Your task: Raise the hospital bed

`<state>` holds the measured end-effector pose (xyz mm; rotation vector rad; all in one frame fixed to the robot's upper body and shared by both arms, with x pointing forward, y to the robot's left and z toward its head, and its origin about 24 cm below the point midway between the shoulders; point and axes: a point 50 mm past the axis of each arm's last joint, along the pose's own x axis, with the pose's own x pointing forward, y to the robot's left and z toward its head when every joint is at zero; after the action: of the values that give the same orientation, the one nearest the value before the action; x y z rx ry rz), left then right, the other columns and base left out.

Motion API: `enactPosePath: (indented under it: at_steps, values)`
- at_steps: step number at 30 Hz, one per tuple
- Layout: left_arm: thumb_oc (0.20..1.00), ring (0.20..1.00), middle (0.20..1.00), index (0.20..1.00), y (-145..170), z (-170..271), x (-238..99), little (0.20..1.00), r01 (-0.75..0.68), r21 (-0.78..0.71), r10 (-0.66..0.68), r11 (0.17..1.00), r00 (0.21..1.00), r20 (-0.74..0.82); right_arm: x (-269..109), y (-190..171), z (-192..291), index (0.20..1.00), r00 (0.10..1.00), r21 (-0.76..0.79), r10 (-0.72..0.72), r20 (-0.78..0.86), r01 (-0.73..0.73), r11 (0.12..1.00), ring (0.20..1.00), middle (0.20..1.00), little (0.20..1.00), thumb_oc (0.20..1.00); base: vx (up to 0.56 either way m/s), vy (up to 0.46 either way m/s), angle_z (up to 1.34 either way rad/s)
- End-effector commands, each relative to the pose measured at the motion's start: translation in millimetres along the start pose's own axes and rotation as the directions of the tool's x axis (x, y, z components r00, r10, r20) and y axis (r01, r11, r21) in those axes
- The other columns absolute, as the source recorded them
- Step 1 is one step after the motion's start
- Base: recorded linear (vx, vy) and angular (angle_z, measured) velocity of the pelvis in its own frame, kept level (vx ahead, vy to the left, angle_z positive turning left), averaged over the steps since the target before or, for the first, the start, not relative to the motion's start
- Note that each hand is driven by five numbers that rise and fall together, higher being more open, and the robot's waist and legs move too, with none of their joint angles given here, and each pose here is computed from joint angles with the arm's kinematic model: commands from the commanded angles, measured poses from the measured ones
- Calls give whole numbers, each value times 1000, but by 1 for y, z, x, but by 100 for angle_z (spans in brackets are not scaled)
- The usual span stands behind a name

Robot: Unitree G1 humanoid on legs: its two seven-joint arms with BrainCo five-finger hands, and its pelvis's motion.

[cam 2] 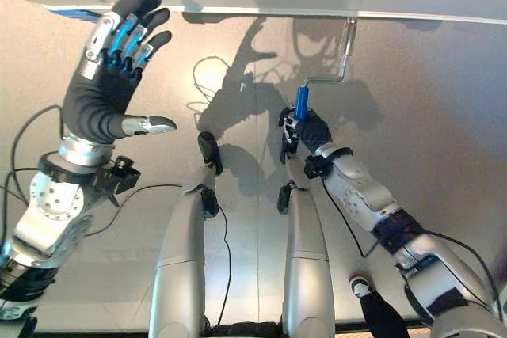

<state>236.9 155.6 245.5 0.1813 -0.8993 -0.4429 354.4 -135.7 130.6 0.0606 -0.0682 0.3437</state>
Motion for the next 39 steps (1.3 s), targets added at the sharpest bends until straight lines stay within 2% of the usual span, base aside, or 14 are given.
enactPosePath:
  at_steps: [1, 4, 6, 8, 9, 10, 14, 16, 17, 20, 27, 33, 36, 39]
  values:
    - [1000, 1000, 1000, 1000, -19, 22, 4, 1000, 47, -83, -35, 995, 989, 142, 41, 77, 46, 200, 961, -199, 221, 165, -187, 962, 200, 200, 200, 200, 0, 0, 0]
    - [1000, 1000, 1000, 1000, -22, 22, 6, 1000, 52, -114, -34, 992, 988, 151, 54, 61, 35, 200, 990, -199, 87, 108, -64, 978, 200, 200, 200, 200, 4, 3, 1]
    - [1000, 1000, 1000, 1000, -28, 24, 9, 1000, 73, -170, -44, 983, 985, 168, 65, 27, 23, 200, 992, -176, -123, 18, 125, 977, 200, 200, 200, 200, 11, 9, 4]
    - [1000, 1000, 1000, 1000, -30, 23, 9, 1000, 80, -188, -48, 979, 985, 168, 65, 16, 19, 200, 985, -177, -173, -8, 169, 970, 200, 200, 200, 200, 0, 0, 0]
    - [1000, 1000, 1000, 1000, -34, 24, 12, 1000, 102, -205, -65, 973, 981, 181, 59, -17, 8, 200, 951, -189, -298, -88, 278, 942, 200, 200, 200, 200, 0, 0, 0]
    - [1000, 1000, 1000, 1000, -34, 24, 12, 1000, 103, -205, -65, 973, 981, 181, 59, -17, 8, 200, 951, -189, -298, -87, 278, 942, 200, 200, 200, 200, 0, 0, 0]
    - [1000, 1000, 1000, 1000, -40, 25, 20, 1000, 161, -201, -120, 966, 972, 202, 23, -89, -13, 200, 828, -399, -514, -225, 403, 824, 200, 200, 200, 200, 4, 5, 4]
    - [1000, 1000, 1000, 1000, -40, 25, 20, 1000, 167, -196, -127, 966, 971, 202, 13, -103, -14, 200, 801, -412, -551, -235, 431, 803, 200, 200, 200, 200, 9, -6, 4]
    - [1000, 1000, 1000, 1000, -41, 25, 19, 1000, 178, -187, -140, 966, 969, 201, -7, -130, -17, 200, 743, -399, -623, -245, 508, 763, 200, 200, 200, 200, 14, -8, 3]
    - [1000, 1000, 1000, 1000, -38, 28, 20, 1000, 189, -155, -154, 970, 965, 211, -38, -165, -15, 200, 651, -361, -720, -239, 629, 689, 200, 200, 200, 200, -32, 0, 3]
    - [1000, 1000, 1000, 1000, -34, 28, 19, 1000, 214, -128, -186, 968, 961, 203, -120, -227, -11, 200, 427, -359, -874, -233, 797, 485, 200, 200, 200, 200, 2, -3, 1]
    - [1000, 1000, 1000, 1000, -29, 28, 16, 1000, 212, -103, -190, 972, 963, 191, -174, -257, 3, 200, 287, -358, -937, -197, 869, 342, 200, 200, 200, 200, 1, -9, 2]
    - [1000, 1000, 1000, 1000, -26, 29, 14, 1000, 196, -100, -175, 975, 966, 189, -181, -262, 12, 200, 293, -324, -944, -153, 888, 328, 200, 200, 200, 200, 0, 0, 0]
    - [1000, 1000, 1000, 1000, -20, 28, 7, 1000, 166, -64, -153, 984, 973, 171, -178, -263, 35, 200, 386, -221, -922, -14, 898, 379, 200, 200, 200, 200, 38, 6, 1]
